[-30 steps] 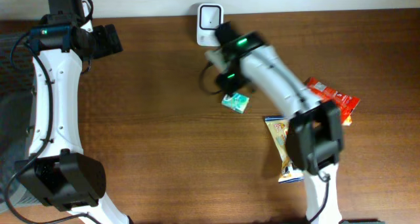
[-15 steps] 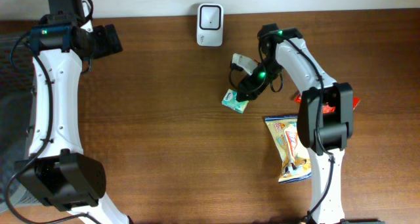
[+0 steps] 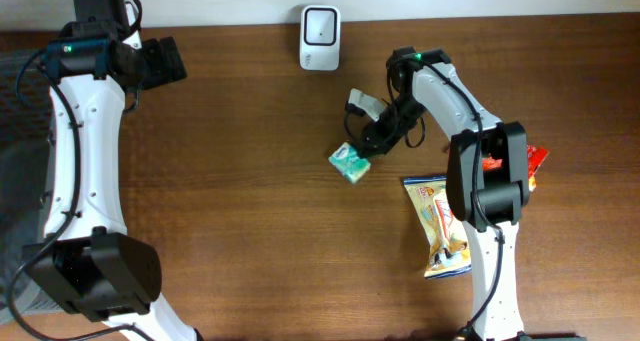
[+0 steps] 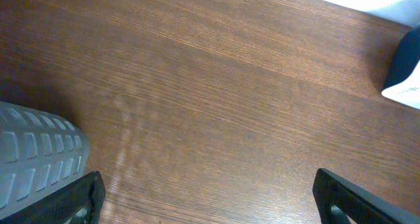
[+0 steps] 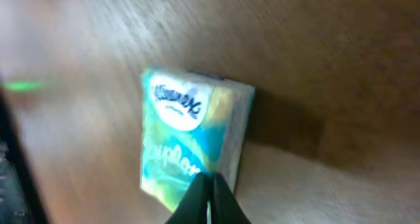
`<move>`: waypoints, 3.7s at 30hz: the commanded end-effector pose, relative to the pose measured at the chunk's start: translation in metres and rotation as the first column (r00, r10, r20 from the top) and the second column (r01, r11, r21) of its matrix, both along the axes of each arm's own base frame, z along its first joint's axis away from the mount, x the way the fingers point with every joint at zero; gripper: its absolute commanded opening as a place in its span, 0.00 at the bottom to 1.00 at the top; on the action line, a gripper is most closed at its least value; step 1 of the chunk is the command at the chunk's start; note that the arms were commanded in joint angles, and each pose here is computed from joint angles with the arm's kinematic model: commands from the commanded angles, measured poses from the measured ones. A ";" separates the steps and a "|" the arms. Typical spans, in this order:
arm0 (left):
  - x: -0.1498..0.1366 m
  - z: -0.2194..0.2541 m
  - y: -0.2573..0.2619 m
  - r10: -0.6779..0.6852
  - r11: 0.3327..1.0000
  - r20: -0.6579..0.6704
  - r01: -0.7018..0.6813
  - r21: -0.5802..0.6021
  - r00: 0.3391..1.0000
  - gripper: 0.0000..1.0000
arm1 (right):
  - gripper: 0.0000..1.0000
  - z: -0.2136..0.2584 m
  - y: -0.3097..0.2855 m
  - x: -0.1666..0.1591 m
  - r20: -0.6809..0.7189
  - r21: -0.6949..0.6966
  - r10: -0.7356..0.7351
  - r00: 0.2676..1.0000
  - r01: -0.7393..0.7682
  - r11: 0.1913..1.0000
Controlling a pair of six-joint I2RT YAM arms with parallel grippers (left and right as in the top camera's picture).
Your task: Scan the item barcode
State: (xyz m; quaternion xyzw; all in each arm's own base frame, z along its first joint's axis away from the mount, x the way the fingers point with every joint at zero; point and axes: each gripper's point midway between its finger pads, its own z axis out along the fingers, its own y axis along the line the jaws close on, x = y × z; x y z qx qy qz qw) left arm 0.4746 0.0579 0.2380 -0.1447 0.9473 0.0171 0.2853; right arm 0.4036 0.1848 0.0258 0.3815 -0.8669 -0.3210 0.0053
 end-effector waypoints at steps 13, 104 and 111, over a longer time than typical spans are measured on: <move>0.002 0.003 0.003 0.018 1.000 0.009 -0.018 0.004 1.000 0.99 | 0.33 0.001 0.015 0.006 -0.038 -0.267 -0.246 0.968 0.228 0.936; 0.002 0.003 0.003 0.018 1.000 0.009 -0.018 0.003 1.000 0.99 | 0.04 0.327 0.012 0.078 0.724 0.104 -0.480 0.496 0.609 0.786; 0.002 0.003 0.003 0.018 1.000 0.009 -0.018 0.004 1.000 0.99 | 0.04 0.290 0.020 0.163 0.943 -0.033 -0.203 0.262 0.684 0.729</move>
